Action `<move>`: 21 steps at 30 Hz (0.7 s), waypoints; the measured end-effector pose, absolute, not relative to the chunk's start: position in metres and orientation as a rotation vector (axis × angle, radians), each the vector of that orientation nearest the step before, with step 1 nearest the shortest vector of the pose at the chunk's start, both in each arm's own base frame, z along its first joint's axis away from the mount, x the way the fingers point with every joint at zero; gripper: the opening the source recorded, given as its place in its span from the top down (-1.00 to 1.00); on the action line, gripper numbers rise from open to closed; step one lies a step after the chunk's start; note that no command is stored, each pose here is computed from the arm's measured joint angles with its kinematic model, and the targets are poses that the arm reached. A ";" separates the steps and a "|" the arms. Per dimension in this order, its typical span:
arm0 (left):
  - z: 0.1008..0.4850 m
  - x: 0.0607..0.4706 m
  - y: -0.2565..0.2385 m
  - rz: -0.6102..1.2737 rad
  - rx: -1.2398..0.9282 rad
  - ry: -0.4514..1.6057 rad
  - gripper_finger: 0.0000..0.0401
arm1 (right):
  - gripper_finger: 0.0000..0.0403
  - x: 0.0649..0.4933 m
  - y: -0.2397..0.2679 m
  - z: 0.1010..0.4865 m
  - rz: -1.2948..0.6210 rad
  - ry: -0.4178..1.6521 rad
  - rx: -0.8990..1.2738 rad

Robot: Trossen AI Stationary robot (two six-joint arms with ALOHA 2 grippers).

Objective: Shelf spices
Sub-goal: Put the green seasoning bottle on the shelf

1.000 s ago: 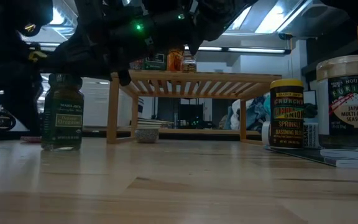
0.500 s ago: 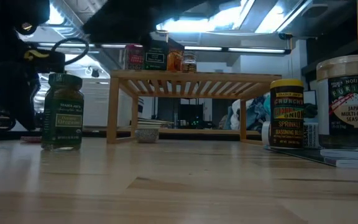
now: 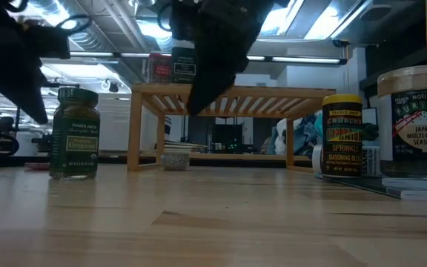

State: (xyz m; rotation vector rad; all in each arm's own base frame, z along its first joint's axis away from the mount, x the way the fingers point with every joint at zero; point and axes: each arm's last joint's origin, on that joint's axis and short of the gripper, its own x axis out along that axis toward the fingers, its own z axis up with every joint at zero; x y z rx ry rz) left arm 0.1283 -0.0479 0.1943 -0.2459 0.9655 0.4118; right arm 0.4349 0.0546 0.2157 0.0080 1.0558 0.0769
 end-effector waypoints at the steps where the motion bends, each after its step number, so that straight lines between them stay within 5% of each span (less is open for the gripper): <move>1: 0.196 0.126 -0.048 0.403 -0.247 0.953 0.99 | 0.34 0.435 0.054 0.216 0.073 1.056 0.006; 8: 0.204 0.116 -0.050 0.359 -0.233 0.891 0.99 | 0.34 0.440 0.055 0.200 0.088 1.047 -0.022; 21: 0.205 0.114 -0.056 0.316 -0.226 0.885 0.99 | 0.34 0.400 0.052 0.141 0.005 1.349 0.076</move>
